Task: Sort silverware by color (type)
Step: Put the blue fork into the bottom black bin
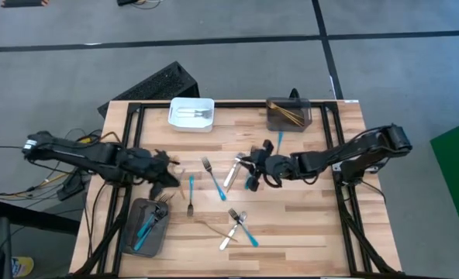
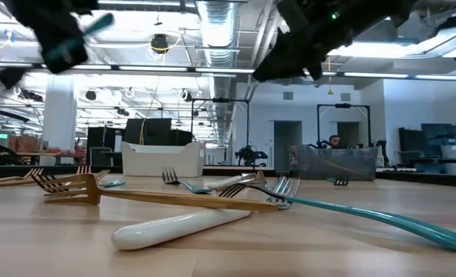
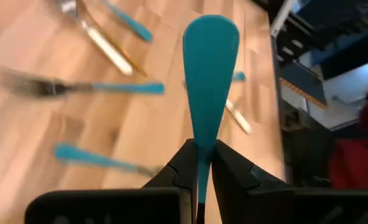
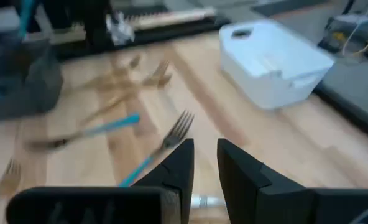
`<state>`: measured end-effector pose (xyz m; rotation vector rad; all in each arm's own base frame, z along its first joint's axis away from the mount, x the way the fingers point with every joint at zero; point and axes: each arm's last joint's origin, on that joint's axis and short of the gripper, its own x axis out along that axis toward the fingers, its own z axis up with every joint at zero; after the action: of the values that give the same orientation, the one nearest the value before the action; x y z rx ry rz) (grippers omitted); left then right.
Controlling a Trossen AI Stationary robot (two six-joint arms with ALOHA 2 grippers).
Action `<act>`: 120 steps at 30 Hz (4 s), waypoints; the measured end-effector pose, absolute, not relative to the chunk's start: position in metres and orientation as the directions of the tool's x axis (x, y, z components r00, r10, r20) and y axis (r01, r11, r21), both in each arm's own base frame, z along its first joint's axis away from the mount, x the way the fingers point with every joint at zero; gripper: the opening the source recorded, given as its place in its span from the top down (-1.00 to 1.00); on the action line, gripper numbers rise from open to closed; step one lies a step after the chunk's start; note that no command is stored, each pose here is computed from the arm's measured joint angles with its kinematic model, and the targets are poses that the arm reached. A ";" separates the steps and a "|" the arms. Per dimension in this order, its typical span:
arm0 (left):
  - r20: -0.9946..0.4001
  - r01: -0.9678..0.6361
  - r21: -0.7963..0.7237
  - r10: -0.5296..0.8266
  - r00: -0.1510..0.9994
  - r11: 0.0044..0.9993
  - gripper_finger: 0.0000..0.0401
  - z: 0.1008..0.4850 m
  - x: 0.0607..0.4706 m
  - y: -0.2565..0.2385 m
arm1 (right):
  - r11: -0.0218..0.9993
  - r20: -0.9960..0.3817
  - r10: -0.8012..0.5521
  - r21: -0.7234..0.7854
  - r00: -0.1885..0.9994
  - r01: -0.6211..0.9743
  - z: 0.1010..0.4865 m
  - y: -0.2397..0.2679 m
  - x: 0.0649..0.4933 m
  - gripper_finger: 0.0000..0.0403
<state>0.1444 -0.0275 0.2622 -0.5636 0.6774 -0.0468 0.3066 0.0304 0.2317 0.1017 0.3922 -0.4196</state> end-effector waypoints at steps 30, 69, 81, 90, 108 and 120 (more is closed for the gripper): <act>-0.807 -0.417 -0.487 -0.212 0.551 0.768 0.28 0.224 0.111 -0.066 | 0.608 -0.692 -0.507 0.135 0.514 0.782 0.204 -0.017 0.277 0.34; -0.465 -0.351 -0.257 0.203 0.861 0.900 0.16 0.223 0.143 -0.070 | 0.451 -0.904 -0.395 -0.034 0.165 0.892 0.122 -0.050 0.280 0.89; -0.358 -0.277 -0.231 0.183 0.916 0.933 0.16 0.192 0.182 -0.069 | 0.747 -0.654 -0.344 0.244 0.674 0.618 0.188 -0.004 0.307 0.93; -0.253 -0.217 -0.164 0.171 0.952 0.962 0.16 0.189 0.215 -0.050 | 0.926 -0.370 -0.151 0.271 0.917 0.261 0.219 0.023 0.326 0.94; 0.014 0.084 0.079 -0.086 0.996 0.993 0.16 0.202 0.239 -0.028 | 0.923 -0.174 0.247 0.343 0.953 -0.176 0.238 0.036 0.332 0.94; 0.055 0.171 0.242 -0.189 0.980 0.955 0.16 0.211 0.278 -0.031 | 0.913 -0.166 0.282 0.348 0.945 -0.211 0.239 0.038 0.332 0.94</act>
<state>0.2780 -0.0309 0.2110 0.2383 -0.0775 -0.1832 0.3319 0.0380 0.2387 0.3334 0.2163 0.2557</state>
